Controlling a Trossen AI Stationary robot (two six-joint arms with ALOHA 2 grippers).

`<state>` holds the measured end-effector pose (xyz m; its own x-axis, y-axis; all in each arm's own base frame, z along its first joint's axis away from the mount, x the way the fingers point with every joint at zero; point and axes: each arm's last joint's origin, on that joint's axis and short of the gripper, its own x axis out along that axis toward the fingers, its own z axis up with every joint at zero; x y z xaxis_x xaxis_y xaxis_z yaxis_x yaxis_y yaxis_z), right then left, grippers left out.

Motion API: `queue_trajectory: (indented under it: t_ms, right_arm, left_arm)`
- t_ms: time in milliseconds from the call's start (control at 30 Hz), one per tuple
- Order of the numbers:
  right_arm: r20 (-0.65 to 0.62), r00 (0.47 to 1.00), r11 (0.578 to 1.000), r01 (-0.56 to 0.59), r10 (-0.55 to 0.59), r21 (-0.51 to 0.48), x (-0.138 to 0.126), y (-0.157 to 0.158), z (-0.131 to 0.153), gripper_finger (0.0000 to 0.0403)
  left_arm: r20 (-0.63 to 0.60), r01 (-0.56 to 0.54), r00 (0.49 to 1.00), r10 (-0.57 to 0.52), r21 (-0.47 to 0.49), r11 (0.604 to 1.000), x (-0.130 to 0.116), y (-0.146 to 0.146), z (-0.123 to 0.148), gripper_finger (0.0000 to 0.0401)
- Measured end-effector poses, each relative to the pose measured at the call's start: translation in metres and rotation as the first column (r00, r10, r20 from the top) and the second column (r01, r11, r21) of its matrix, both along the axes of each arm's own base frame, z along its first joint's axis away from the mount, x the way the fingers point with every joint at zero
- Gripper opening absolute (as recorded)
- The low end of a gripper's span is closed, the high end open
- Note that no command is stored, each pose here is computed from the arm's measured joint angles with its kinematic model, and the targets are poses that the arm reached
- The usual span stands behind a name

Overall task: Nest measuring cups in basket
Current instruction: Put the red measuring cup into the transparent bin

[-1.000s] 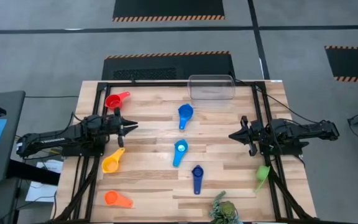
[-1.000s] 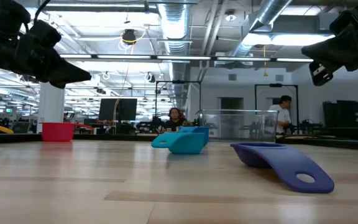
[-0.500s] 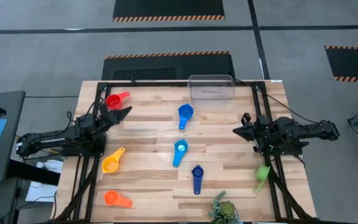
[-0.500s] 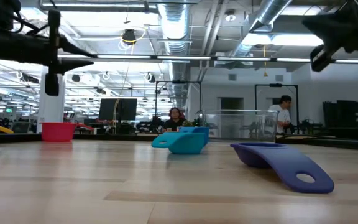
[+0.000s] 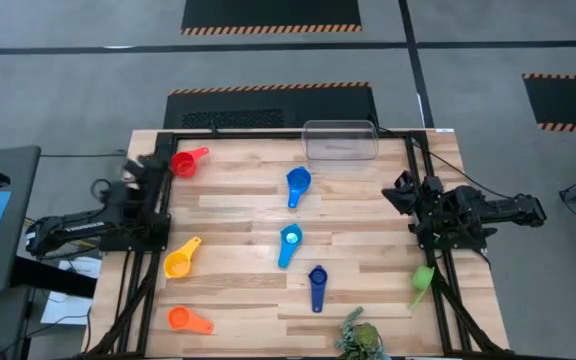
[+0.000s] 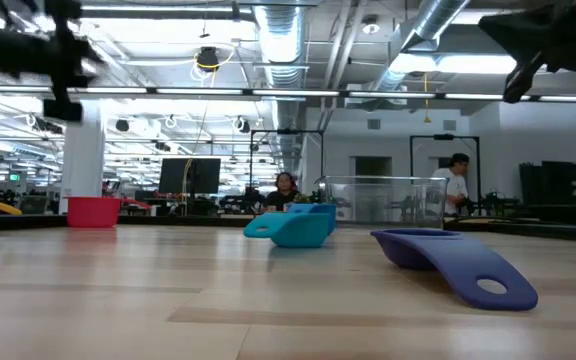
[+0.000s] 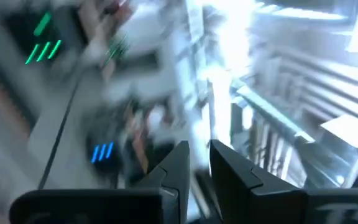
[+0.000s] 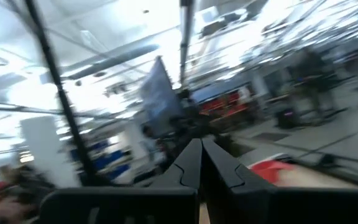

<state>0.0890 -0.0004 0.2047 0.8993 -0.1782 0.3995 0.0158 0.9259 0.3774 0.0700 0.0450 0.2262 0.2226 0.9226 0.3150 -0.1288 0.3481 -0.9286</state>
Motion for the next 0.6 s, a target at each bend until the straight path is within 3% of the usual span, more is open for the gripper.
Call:
queue_trajectory:
  t_ms: [67,133,200,300,367,467,600]
  right_arm:
    - [-0.002,0.998,0.998,0.061,-0.061,0.021,0.0,-0.002,0.0,0.0026]
    - [0.0,0.993,0.992,0.116,-0.116,0.045,-0.001,-0.004,0.0,0.0026]
    - [0.017,0.987,0.985,0.157,-0.158,0.069,-0.002,-0.005,0.002,0.0026]
    - [0.015,0.981,0.977,0.192,-0.194,0.087,-0.003,-0.006,0.002,0.0026]
    - [0.014,0.978,0.974,0.204,-0.206,0.093,-0.003,-0.006,0.002,0.0026]
    - [0.009,0.978,0.974,0.205,-0.207,0.092,-0.003,-0.006,0.001,0.0026]
    - [0.008,0.978,0.974,0.206,-0.207,0.092,-0.003,-0.006,0.001,0.0026]
  left_arm:
    - [-0.046,-0.054,0.997,0.062,0.166,0.985,-0.01,-0.002,0.026,0.0043]
    - [-0.107,-0.089,0.986,0.129,0.322,0.943,-0.019,-0.006,0.054,0.0037]
    - [-0.187,-0.124,0.958,0.218,0.416,0.901,-0.025,-0.008,0.083,0.0031]
    - [-0.414,-0.126,0.842,0.345,0.471,0.873,-0.026,-0.008,0.125,0.002]
    - [-0.622,-0.08,0.685,0.379,0.453,0.888,-0.02,-0.006,0.147,0.001]
    - [-0.865,-0.04,0.388,0.319,0.33,0.943,-0.006,0.002,0.168,0.0002]
    - [-0.982,-0.047,-0.039,0.187,0.189,0.981,0.018,0.015,0.177,0.0006]
